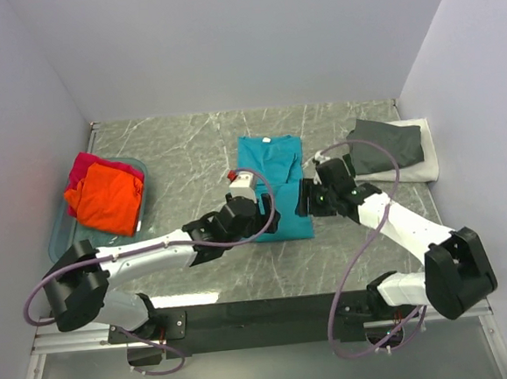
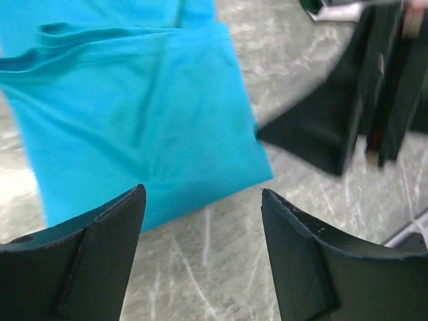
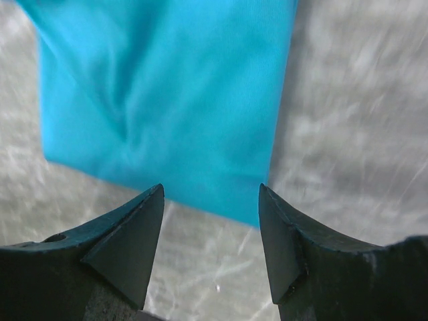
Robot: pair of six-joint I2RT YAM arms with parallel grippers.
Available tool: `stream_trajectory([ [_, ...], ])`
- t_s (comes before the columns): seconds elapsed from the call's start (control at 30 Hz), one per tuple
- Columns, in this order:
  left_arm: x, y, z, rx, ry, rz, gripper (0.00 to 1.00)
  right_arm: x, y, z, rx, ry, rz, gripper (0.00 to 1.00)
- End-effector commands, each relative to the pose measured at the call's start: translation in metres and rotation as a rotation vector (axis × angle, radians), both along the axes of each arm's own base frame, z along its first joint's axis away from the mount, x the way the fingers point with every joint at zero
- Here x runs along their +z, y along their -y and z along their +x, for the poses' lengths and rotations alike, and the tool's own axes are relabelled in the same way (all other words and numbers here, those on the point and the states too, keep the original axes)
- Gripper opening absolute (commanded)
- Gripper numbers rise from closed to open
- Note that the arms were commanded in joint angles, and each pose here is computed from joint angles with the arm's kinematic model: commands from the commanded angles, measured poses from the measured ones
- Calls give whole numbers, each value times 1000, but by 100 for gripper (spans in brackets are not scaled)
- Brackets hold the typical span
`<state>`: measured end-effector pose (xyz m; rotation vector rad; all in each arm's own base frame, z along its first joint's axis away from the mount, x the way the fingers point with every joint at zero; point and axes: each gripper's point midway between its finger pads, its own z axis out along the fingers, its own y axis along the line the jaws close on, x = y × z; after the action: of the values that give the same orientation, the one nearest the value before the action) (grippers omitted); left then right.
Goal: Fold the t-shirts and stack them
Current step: Fold the tshirt
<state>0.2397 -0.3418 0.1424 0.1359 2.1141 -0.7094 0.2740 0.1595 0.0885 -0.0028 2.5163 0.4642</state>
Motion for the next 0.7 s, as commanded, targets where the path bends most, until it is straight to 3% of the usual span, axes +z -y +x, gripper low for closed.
stream_trajectory([
  [0.0,-31,-41,-1,105,-42,116,77,-4,-6,-14,-27,5,58,66],
  [0.2,-55,-84,5,168,-95,116,78,-25,-6,-26,-38,-41,71,66],
  [0.47,-59,-79,12,124,-125,20,79,-49,-11,-33,-32,-100,62,66],
  [0.67,-77,-73,10,95,-176,34,78,-55,-9,-41,-37,-117,65,66],
])
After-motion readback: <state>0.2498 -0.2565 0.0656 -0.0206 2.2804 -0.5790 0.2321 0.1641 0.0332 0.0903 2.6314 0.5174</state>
